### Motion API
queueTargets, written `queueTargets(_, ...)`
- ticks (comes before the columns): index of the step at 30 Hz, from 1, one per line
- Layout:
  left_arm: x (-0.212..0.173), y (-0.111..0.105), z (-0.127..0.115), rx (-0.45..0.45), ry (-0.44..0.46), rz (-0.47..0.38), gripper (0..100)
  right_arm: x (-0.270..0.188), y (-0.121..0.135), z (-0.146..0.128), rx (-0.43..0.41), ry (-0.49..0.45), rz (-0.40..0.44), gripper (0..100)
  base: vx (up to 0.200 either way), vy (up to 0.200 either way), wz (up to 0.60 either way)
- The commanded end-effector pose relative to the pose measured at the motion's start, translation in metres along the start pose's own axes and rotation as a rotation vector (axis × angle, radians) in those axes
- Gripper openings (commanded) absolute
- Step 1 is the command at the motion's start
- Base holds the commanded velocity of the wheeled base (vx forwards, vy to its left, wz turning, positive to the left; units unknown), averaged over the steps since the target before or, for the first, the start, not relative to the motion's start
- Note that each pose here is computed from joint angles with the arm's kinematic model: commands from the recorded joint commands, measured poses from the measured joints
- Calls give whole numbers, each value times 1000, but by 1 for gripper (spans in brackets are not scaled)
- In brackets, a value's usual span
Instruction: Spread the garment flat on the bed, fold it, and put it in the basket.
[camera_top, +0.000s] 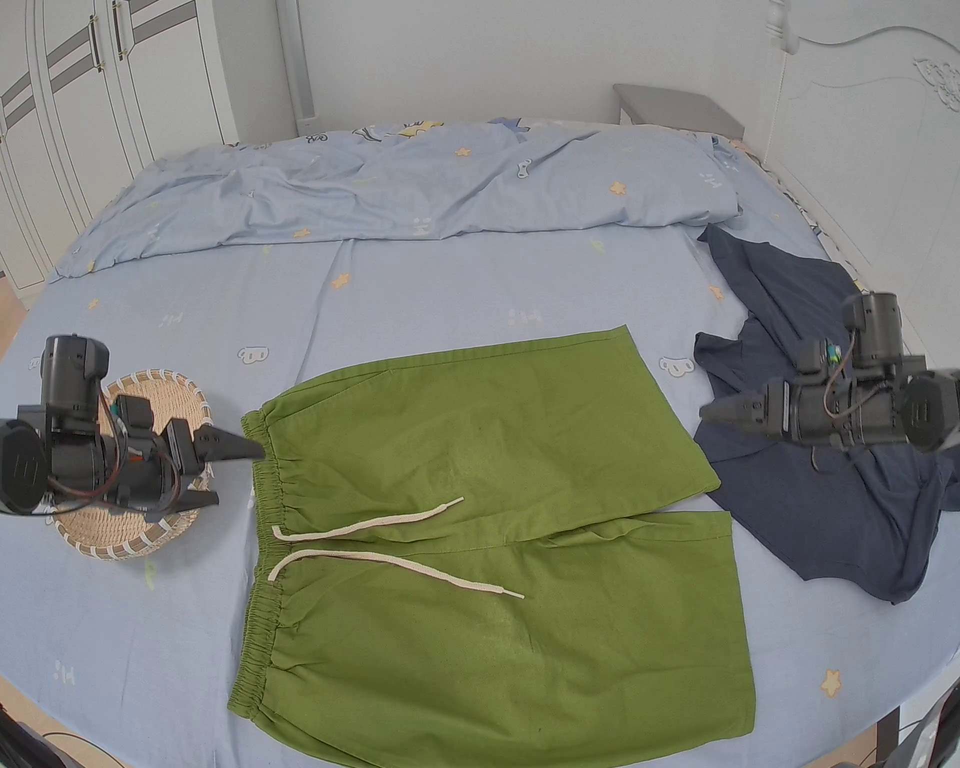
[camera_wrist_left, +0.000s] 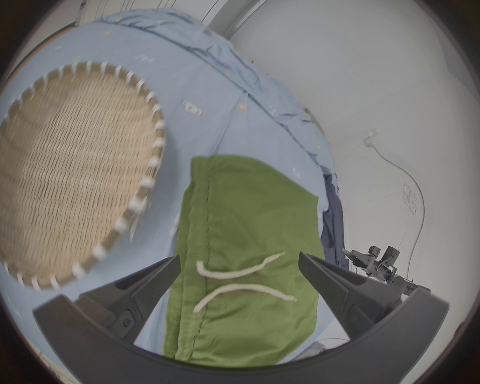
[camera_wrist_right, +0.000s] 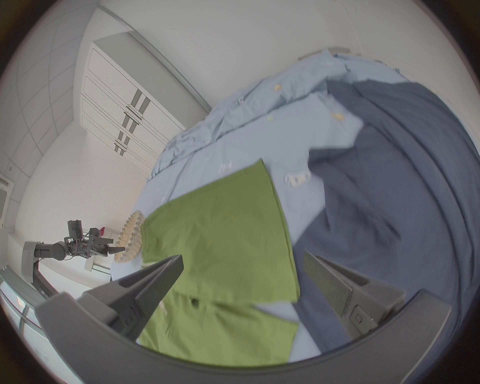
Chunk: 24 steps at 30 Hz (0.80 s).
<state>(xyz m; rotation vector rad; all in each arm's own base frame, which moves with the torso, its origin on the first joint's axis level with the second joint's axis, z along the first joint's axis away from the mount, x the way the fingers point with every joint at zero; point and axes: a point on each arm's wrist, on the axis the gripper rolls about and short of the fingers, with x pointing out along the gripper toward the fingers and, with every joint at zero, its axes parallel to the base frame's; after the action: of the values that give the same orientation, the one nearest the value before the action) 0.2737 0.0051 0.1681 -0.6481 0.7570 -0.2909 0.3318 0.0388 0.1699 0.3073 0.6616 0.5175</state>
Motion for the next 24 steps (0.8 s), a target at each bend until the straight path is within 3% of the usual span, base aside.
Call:
queueTargets(1,-27,43,-102,-173,203,133,100,-57,10,-115,100,161,21,100,0,0,0)
queueTargets(5,-30,52,-126,-207,276,151,100,-58,10,-129,114,200,18,100,0,0,0)
queueTargets(8,-32,58,-136,-151,309,162,100,-59,12,-129,108,199,22,100,0,0,0)
queueTargets(13,-36,67,-140,-91,319,180,100,-57,16,-131,95,215,36,100,0,0,0)
queueTargets(24,-25,73,-143,-130,390,164,100,-55,18,-133,90,225,42,100,0,0,0)
